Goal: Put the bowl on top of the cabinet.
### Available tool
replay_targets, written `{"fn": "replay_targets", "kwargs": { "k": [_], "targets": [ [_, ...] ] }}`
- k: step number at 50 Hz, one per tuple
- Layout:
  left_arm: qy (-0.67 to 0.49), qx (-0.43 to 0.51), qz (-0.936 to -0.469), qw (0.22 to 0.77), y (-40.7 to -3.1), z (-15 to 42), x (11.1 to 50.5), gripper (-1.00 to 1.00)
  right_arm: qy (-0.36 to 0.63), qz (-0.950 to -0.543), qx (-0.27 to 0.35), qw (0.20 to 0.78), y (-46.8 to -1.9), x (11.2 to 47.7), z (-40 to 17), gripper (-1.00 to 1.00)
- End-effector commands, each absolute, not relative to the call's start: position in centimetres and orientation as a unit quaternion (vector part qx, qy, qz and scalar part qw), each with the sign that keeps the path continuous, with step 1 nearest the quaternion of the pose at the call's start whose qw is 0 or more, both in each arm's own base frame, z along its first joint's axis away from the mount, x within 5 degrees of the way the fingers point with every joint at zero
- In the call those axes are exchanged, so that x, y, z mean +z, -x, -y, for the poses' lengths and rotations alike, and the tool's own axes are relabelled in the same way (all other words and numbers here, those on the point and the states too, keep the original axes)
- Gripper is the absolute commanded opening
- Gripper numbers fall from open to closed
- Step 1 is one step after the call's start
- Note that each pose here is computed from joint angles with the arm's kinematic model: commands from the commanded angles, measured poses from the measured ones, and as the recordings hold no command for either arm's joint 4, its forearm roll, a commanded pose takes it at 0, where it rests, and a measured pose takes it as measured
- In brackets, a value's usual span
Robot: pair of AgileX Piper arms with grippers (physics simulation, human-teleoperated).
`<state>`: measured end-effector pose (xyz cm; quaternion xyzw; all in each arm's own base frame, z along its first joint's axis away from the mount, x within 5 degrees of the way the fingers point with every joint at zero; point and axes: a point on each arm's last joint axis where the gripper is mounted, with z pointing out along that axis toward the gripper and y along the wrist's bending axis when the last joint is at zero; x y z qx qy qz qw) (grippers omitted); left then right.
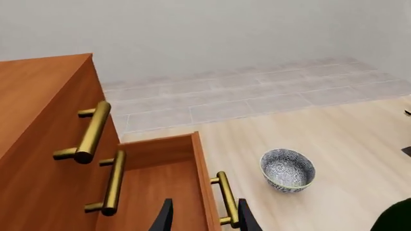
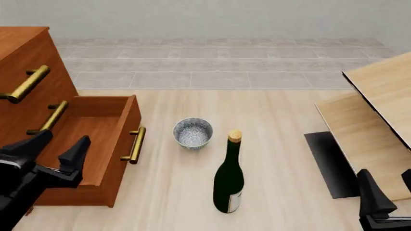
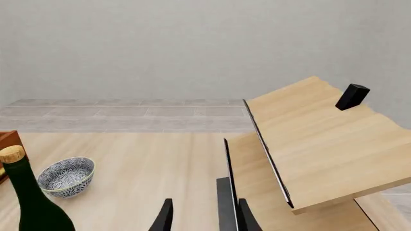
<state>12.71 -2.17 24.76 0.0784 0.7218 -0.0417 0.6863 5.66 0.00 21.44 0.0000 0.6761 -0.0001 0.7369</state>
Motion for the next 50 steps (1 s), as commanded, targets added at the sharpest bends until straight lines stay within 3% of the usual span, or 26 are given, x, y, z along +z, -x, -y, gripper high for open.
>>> {"fn": "replay_targets", "kwargs": {
  "k": [1, 50],
  "targets": [
    [-0.097, -0.055, -0.734, 0.670, -14.7, 3.2, 25.3, 1.00, 0.000, -0.676, 0.000, 0.737, -5.7, 21.4, 0.0, 1.00],
    [-0.174, -0.111, -0.764, 0.611, -20.2, 8.6, 28.5, 1.00, 0.000, -0.676, 0.000, 0.737, -5.7, 21.4, 0.0, 1.00]
  ]
}}
